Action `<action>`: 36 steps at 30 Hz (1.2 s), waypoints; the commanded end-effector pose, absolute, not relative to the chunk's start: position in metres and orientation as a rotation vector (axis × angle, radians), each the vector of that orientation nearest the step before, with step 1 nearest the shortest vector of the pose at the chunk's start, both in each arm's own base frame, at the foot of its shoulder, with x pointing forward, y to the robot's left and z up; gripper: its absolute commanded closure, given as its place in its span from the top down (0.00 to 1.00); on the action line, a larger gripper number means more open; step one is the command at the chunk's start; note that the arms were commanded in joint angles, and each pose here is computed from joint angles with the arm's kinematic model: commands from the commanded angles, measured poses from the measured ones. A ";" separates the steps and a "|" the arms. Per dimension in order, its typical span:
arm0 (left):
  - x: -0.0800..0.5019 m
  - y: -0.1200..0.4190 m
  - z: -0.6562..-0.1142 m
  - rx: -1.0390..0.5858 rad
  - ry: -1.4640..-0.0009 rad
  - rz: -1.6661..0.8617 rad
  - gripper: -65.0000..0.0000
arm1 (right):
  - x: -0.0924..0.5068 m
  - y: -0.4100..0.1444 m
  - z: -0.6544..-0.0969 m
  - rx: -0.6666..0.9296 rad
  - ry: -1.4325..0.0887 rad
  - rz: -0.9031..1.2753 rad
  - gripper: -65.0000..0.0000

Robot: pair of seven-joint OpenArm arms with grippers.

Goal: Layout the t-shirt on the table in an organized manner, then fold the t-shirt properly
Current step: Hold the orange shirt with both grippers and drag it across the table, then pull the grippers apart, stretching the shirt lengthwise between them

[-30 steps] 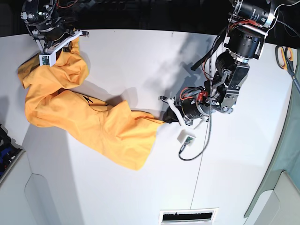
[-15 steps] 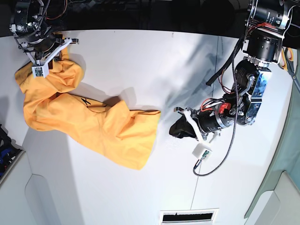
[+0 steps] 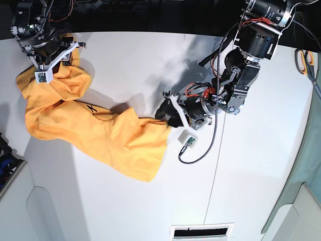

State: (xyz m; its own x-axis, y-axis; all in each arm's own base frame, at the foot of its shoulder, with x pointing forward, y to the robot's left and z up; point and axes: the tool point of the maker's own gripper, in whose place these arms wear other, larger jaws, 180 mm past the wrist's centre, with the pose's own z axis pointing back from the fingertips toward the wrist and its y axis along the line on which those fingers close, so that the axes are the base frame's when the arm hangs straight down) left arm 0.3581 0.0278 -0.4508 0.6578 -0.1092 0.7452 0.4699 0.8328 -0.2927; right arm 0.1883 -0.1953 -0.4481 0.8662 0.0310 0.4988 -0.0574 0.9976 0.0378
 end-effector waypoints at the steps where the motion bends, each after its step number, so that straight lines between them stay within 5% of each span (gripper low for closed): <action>1: 0.376 0.029 -0.434 -0.492 -0.852 -0.330 0.47 | 0.194 -0.198 -0.441 0.046 -0.549 0.047 0.28; 7: 0.379 0.024 -0.433 -0.478 -0.863 -0.327 0.22 | 0.190 -0.198 -0.443 0.047 -0.540 0.047 0.28; 15: 0.392 0.023 -0.421 -0.477 -0.893 -0.333 0.22 | 0.189 -0.198 -0.443 0.047 -0.538 0.047 0.28; 18: 0.398 0.023 -0.416 -0.475 -0.905 -0.336 0.00 | 0.189 -0.198 -0.443 0.048 -0.539 0.046 0.28; 26: 0.408 0.024 -0.401 -0.474 -0.944 -0.348 0.00 | 0.190 -0.198 -0.443 0.046 -0.539 0.047 0.28; 36: 0.418 0.051 -0.319 -0.496 -1.112 -0.460 0.00 | 0.194 -0.203 -0.441 0.014 -0.554 0.064 0.28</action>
State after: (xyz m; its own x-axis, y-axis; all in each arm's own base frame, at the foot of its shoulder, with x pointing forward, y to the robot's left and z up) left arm 0.4081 0.0541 -0.3406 0.4240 -0.1315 0.8960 0.5686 0.8087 -0.1504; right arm 0.1842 -0.1996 -0.4500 0.8707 0.0524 0.4890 -0.0640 0.9979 0.0071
